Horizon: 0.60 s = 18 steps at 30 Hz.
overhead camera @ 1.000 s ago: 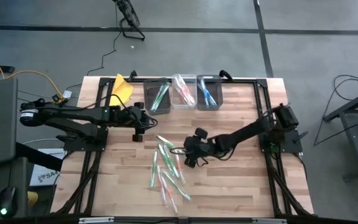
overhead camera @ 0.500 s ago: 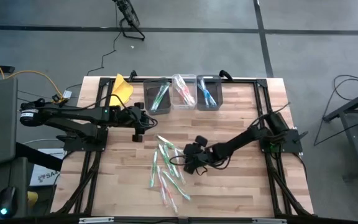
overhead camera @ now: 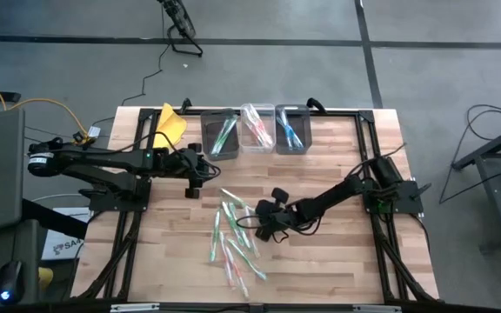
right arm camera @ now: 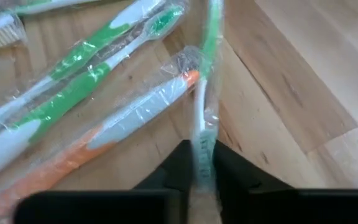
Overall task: Pick & Place Toothbrushes
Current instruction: Put the green toothbrush into the left black bin
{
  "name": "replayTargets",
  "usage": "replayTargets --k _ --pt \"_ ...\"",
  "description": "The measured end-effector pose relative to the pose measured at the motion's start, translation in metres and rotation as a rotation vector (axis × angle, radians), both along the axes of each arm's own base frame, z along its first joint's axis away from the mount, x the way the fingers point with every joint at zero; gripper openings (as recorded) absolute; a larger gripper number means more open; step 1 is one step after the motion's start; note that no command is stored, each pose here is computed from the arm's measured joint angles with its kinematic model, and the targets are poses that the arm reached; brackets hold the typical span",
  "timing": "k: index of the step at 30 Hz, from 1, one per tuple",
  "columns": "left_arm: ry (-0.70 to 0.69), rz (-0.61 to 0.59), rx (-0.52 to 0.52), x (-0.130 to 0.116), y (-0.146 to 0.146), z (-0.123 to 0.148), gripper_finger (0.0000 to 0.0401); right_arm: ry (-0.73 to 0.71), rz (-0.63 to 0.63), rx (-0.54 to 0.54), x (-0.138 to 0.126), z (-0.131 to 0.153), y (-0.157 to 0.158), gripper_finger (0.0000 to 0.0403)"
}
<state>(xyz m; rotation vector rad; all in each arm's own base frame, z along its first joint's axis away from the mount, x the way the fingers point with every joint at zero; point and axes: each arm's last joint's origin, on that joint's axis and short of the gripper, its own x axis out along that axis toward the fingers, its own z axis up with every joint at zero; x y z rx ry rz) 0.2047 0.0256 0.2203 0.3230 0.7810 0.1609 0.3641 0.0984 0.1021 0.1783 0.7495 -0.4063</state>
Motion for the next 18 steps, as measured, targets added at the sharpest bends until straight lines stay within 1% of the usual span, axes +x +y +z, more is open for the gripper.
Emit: replayTargets --k 2,3,6,10,14,18 --pt "0.0 0.0 0.0 0.0 0.0 0.0 0.0193 0.007 0.015 -0.019 0.0 0.001 0.0 0.0019" --pt "0.0 0.0 0.0 0.0 0.0 0.0 0.0193 0.014 0.025 -0.029 -0.001 0.001 0.0 0.0016" --pt "-0.001 0.0 -0.001 0.0 0.0 0.0 0.0193 0.027 0.035 -0.055 -0.001 0.005 -0.004 0.0018" --pt "-0.02 0.001 0.0 0.001 0.0 0.001 0.0193 0.017 0.009 -0.112 -0.002 0.021 -0.015 0.0015" --pt "-0.074 0.0 0.005 0.005 0.0 0.005 0.0193 -0.026 -0.01 -0.197 -0.002 0.045 -0.028 0.0013" --pt "-0.154 0.009 0.001 0.009 0.001 0.011 0.0193 -0.072 -0.043 -0.256 -0.003 0.068 -0.042 0.0015"
